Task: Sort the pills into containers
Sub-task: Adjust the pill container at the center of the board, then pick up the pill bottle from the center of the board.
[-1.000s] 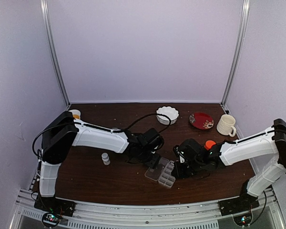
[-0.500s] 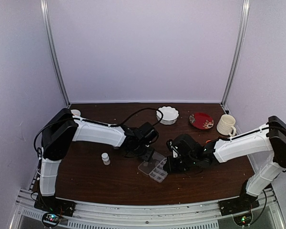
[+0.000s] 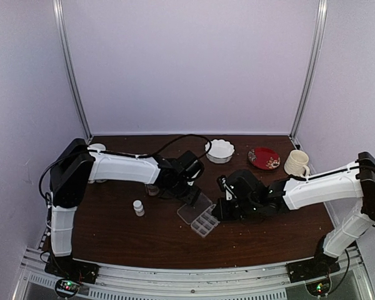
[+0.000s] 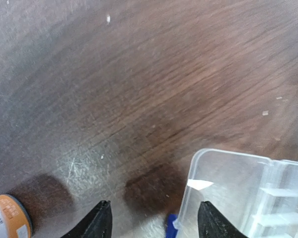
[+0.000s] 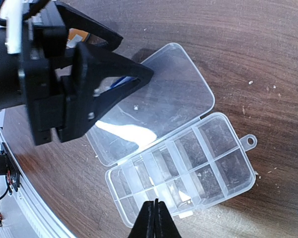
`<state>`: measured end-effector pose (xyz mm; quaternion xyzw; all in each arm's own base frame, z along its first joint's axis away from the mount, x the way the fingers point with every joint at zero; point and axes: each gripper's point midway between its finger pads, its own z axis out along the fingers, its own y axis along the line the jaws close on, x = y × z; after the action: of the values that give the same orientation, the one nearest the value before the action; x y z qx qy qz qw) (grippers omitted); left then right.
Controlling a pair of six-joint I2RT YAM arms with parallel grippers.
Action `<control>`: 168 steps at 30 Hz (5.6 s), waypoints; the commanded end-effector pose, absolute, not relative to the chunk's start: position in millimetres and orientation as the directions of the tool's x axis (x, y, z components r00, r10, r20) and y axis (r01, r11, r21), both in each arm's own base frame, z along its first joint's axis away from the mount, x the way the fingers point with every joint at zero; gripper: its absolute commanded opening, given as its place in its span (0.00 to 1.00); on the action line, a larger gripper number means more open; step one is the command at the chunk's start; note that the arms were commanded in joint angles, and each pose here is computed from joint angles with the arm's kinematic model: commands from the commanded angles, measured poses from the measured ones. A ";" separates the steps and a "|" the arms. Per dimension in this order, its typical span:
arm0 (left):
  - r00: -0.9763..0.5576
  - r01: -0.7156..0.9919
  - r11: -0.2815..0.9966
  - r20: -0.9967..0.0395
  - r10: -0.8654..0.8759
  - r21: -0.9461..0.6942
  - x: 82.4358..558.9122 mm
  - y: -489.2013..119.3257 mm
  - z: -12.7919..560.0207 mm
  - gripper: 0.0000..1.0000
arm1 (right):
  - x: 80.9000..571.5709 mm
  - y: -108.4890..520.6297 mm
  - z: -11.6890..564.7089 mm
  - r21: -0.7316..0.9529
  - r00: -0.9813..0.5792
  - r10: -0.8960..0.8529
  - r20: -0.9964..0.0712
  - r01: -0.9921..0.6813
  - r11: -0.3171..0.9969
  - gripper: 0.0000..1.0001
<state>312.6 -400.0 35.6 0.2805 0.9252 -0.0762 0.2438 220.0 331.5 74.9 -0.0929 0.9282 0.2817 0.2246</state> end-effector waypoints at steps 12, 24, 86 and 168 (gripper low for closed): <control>-0.695 0.511 0.859 -0.606 0.387 -0.038 296.6 -367.0 123.7 0.66 | 221.9 307.3 123.7 0.449 -0.807 -0.018 -0.590 -0.347 0.823 0.04; -0.709 0.278 0.959 -0.663 0.241 0.051 264.8 -253.4 148.4 0.98 | 219.0 270.0 175.8 0.397 -0.710 0.015 -0.704 -0.377 0.837 0.09; -0.795 0.244 0.970 -0.574 0.196 -0.008 314.3 -241.5 157.9 0.97 | 217.8 238.9 211.7 0.411 -0.670 0.112 -0.734 -0.308 0.858 0.69; -0.826 0.341 0.937 -0.502 0.257 -0.082 348.7 -266.1 165.9 0.51 | 223.2 269.5 244.6 0.390 -0.598 0.034 -0.801 -0.477 0.788 1.00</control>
<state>354.8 -259.8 119.7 0.1427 0.9653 -0.0293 0.2165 222.9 258.4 232.9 -0.1142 0.8578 0.2727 0.4205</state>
